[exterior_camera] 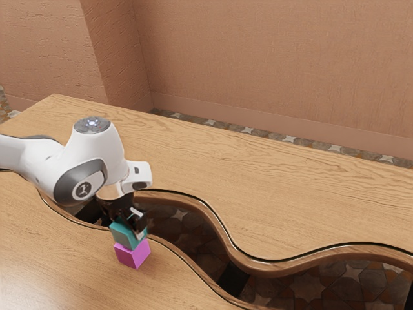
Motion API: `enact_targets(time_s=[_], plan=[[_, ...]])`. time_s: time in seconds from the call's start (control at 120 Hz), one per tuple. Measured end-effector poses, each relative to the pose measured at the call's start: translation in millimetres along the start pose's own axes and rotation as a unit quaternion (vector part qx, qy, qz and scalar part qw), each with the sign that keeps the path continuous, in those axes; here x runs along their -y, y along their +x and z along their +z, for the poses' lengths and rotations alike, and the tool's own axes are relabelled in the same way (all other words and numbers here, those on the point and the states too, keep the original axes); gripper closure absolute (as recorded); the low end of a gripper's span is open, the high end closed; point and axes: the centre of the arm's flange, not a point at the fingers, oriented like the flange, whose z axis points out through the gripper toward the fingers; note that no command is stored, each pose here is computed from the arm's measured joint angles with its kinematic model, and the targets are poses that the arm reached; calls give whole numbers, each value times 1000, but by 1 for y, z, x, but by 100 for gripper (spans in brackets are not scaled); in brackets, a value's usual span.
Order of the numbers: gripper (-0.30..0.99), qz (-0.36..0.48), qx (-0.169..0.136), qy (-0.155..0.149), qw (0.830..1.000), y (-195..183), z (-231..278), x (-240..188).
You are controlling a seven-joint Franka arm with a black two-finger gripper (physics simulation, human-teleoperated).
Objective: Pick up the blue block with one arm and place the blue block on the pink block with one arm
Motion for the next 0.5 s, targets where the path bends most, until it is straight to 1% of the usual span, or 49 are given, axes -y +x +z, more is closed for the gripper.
enact_targets(time_s=[0.292, 0.5], plan=[[32, -12, 27, 12, 999, -7, 6, 5], [32, -20, 28, 16, 999, -4, 4, 7]])
